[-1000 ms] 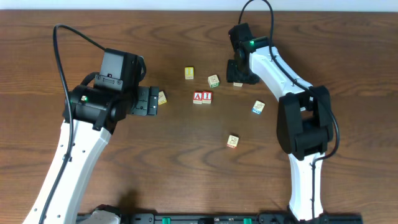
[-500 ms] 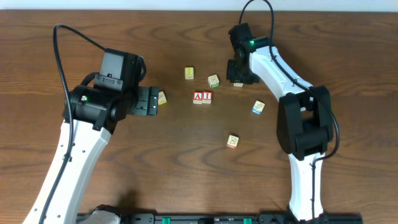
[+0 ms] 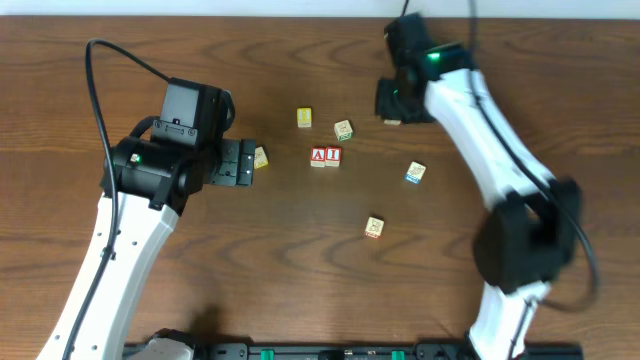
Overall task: Spell out Ai2
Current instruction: 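Move right gripper to the blue 2 block and grasp it, then carry the blue 2 block left and lower it right of I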
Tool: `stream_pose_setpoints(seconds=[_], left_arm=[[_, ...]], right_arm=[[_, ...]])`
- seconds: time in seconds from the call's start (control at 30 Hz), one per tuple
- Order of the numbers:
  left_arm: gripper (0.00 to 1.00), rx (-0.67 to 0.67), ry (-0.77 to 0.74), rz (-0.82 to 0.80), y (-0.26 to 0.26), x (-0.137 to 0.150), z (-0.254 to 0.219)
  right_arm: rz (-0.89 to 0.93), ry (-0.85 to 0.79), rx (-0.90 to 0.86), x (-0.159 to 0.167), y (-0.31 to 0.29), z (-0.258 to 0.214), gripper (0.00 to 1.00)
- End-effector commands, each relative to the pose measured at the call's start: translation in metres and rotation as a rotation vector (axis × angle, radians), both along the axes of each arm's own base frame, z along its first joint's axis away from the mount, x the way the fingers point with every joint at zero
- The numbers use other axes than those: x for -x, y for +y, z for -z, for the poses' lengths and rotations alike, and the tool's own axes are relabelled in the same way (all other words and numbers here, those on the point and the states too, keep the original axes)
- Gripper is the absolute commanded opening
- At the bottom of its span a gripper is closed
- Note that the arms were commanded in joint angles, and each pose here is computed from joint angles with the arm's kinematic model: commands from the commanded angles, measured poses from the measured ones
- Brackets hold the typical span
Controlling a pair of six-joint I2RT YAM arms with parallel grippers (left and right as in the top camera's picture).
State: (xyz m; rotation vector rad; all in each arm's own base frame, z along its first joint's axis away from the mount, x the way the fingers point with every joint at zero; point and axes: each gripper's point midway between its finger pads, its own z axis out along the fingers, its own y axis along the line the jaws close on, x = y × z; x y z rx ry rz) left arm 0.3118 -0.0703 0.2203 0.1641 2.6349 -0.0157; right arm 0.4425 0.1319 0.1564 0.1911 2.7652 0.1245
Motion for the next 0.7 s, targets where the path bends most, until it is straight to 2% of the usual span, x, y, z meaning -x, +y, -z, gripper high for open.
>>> stream_pose_setpoints(seconds=[0.0,0.1,0.33,0.67], left_arm=[[0.96,0.004,0.010,-0.011,0.001,0.002,0.002],[0.95,0.000,0.022,-0.011,0.001,0.004,0.003],[0.95,0.009,0.054,-0.003,0.000,0.011,0.007],[0.95,0.013,0.076,0.002,-0.001,0.016,0.009]], right_arm=[[0.011,-0.094,-0.030,0.011,-0.004,-0.052,0.14],[0.023,-0.107,-0.029,0.033,-0.012,-0.077,0.07],[0.032,-0.111,0.060,0.076,-0.015,-0.102,0.02],[-0.025,-0.150,0.076,0.130,0.009,-0.105,0.06]])
